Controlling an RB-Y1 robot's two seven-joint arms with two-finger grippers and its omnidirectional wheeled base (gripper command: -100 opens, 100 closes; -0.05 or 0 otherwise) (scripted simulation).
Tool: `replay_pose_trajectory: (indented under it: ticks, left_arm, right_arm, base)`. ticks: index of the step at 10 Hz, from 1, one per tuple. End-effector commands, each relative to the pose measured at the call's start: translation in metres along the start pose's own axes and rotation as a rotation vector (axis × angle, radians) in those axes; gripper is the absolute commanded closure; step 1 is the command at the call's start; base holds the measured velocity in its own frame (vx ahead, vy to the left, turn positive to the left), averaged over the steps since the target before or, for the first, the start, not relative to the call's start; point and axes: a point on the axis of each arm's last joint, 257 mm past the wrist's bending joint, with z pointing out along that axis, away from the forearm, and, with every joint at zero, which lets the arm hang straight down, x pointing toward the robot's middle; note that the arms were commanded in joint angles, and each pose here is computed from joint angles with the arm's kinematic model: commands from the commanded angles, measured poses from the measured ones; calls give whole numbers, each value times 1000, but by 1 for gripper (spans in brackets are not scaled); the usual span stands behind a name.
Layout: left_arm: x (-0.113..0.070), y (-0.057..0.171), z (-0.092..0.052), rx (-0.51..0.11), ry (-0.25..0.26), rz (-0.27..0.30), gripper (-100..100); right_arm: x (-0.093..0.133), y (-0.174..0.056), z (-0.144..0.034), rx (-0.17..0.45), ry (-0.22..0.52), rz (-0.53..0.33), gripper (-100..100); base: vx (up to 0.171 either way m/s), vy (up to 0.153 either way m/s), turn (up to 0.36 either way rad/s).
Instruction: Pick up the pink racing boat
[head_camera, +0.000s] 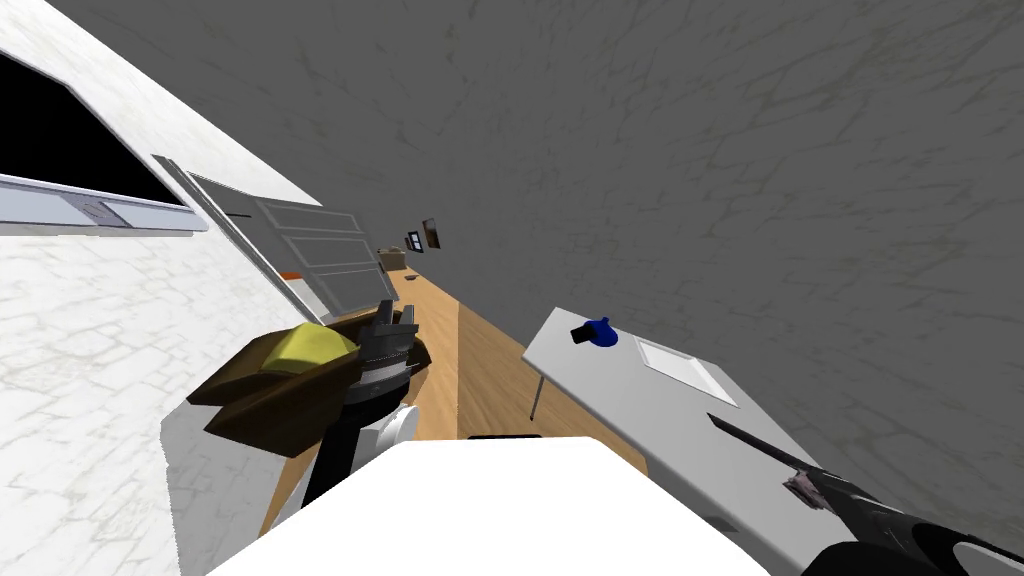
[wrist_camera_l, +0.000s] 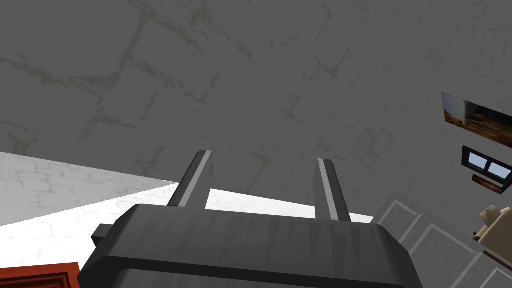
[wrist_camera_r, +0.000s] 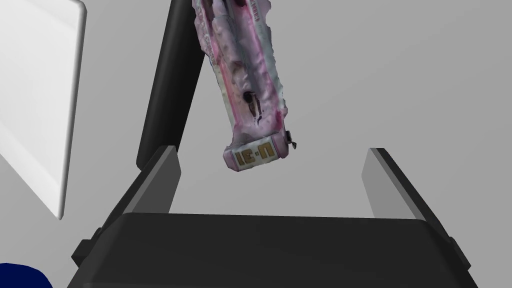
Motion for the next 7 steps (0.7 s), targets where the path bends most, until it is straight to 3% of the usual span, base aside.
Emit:
replay_pose_trajectory:
  ticks: [1,4,7]
  left_arm:
    - [0,0,0,0,0,0,0]
    - [0,0,0,0,0,0,0]
    - [0,0,0,0,0,0,0]
  right_arm:
    - [-12,-15,5,14,-19,-38,-100]
    - [-20,-24,8,25,-31,-61,-100]
    - [-42,-51,15,55,-61,-132,-100]
  base:
    - [89,-11,-290]
    - [32,-4,-81]
    - [97,-10,-280]
